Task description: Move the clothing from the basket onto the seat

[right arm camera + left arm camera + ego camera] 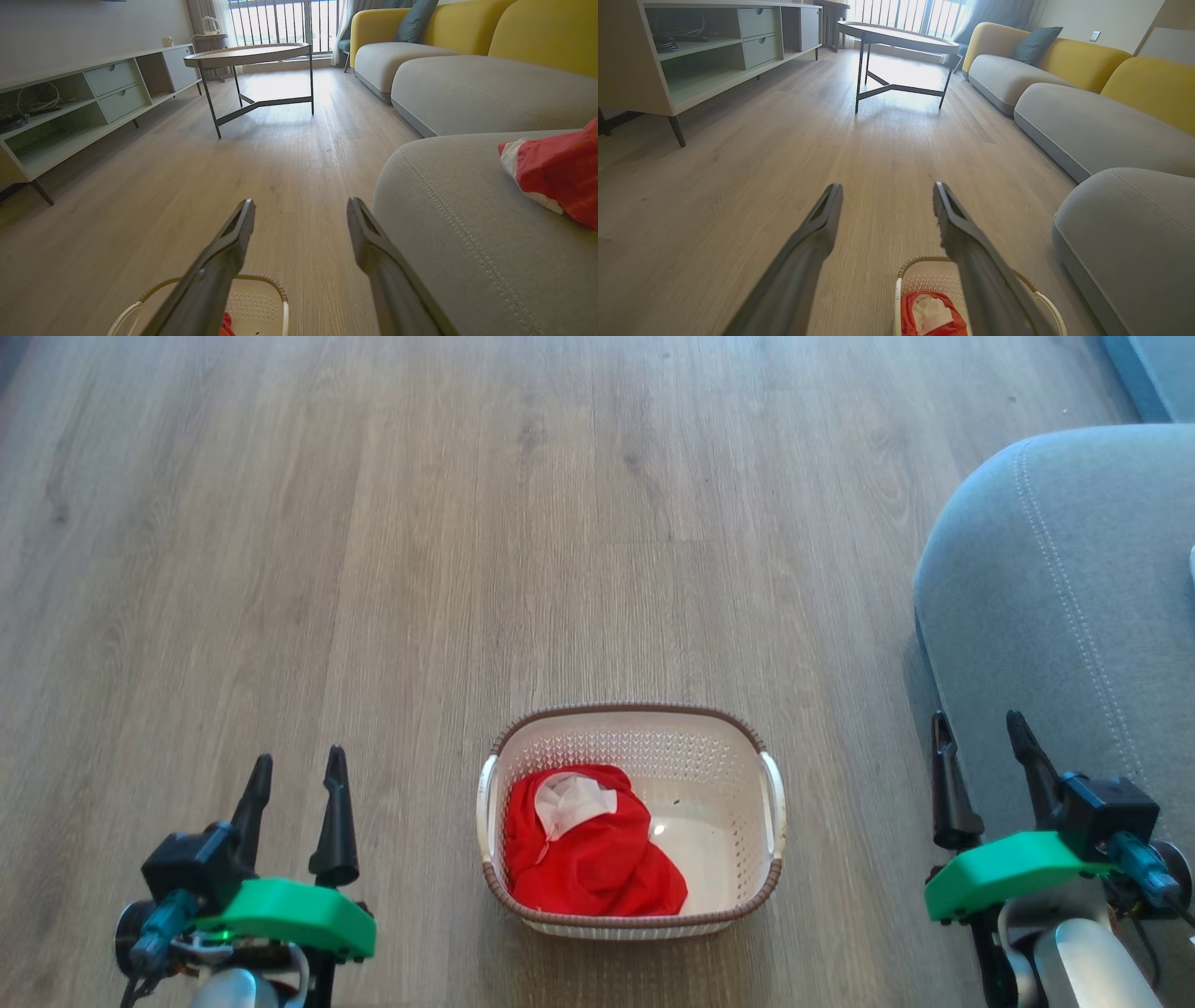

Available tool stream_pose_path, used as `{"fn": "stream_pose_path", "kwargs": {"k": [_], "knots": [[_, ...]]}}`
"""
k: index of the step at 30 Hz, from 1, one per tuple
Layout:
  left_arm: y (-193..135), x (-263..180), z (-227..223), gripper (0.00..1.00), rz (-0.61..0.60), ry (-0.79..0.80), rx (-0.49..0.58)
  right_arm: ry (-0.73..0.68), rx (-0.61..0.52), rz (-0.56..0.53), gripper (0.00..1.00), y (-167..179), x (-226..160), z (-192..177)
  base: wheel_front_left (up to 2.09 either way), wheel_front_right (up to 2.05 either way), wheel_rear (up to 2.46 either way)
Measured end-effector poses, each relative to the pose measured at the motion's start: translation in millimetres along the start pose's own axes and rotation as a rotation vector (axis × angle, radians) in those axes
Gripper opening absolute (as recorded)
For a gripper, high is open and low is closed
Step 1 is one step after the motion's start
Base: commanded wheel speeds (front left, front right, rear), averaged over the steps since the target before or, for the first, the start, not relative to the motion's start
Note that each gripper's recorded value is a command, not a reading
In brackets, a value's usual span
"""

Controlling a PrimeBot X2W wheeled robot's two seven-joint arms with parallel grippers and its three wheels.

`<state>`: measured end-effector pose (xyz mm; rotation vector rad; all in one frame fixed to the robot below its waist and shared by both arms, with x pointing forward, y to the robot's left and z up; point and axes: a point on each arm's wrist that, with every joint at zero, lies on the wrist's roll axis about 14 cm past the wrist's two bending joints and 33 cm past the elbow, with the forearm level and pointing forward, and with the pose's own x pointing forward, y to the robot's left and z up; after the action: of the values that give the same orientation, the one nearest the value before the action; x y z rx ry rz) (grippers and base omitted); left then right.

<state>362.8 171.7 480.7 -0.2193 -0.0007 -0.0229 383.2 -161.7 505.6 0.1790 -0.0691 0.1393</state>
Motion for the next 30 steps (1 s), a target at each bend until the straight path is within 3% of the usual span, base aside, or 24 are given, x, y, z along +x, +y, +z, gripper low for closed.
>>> {"fn": "stream_pose_path", "kwargs": {"k": [15, 21, 30], "knots": [[-21, 10, -44, 1.0, -0.065, 0.135, -0.007, 0.004, 0.002, 0.006, 1.0, -2, 22, -6, 0.0, 0.0, 0.0], [-47, 34, -73, 1.0, -0.15, 0.211, -0.016, -0.017, -0.004, 0.024, 1.0, -3, 54, -6, 0.0, 0.0, 0.0], [-90, 73, -133, 1.0, -0.301, 0.344, -0.028, 0.015, -0.025, 0.044, 1.0, -12, 95, -35, 0.0, 0.0, 0.0]]}}
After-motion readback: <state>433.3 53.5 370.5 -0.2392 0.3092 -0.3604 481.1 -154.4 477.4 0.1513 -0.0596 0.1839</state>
